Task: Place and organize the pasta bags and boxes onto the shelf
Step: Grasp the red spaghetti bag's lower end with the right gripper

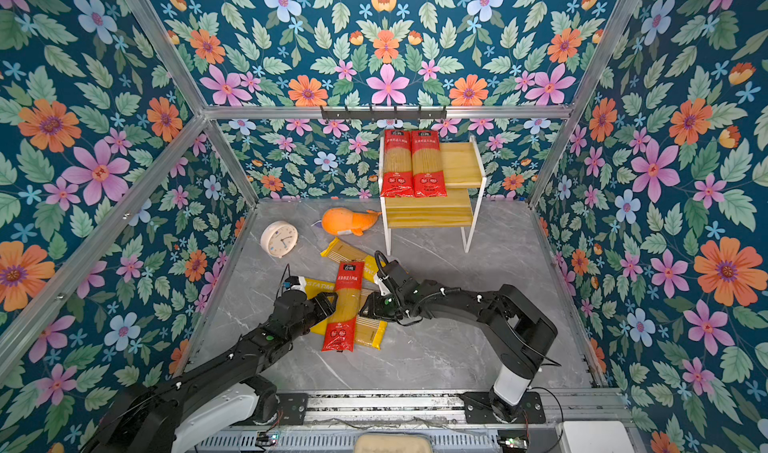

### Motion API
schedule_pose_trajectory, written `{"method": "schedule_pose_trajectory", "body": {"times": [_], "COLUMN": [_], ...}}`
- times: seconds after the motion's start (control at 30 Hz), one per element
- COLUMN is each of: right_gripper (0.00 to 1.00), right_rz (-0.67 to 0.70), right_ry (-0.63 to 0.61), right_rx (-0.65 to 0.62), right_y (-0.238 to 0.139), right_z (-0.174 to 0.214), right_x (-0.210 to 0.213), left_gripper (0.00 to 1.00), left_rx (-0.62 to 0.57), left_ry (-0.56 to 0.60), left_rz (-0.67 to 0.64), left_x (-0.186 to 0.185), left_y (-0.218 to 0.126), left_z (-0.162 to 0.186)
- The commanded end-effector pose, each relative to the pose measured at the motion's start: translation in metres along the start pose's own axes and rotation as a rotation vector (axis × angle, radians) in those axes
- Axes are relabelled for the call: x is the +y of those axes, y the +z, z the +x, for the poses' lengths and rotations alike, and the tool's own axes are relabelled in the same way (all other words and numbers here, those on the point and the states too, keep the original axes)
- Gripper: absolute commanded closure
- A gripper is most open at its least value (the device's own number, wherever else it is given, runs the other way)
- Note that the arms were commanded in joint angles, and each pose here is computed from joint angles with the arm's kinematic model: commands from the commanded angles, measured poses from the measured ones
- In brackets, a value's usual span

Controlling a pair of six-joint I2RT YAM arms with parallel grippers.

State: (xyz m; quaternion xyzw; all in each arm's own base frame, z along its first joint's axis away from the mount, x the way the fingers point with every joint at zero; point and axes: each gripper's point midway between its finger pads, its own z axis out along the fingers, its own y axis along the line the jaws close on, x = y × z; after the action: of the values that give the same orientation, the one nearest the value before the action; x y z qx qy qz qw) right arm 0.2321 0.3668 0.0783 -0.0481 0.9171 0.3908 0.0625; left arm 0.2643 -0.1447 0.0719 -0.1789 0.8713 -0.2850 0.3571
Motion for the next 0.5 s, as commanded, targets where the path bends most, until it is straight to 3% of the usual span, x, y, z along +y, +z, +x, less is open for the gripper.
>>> {"method": "schedule_pose_trajectory", "body": {"times": [0.0, 0.27, 0.47], "right_gripper": [0.52, 0.52, 0.54], "right_rz": [-0.106, -0.221, -0.272], "right_ry": [0.055, 0.199, 0.219], "right_rx": [-0.049, -0.133, -0.126], "right_y": [0.007, 0.040, 0.051], "right_z": [-0.018, -0.044, -0.047], "right_x": [0.021, 0.021, 0.024], "left_gripper": [0.31, 0.41, 0.54], "left_rx": [0.029, 0.026, 0.055], "left_ry": [0.026, -0.022, -0.072], "left_rz": [0.018, 0.062, 0.094], "left_x": [-0.004, -0.005, -0.002], "left_y": [0.005, 0.007, 0.011], "left_z": [0.006, 0.012, 0.025]}}
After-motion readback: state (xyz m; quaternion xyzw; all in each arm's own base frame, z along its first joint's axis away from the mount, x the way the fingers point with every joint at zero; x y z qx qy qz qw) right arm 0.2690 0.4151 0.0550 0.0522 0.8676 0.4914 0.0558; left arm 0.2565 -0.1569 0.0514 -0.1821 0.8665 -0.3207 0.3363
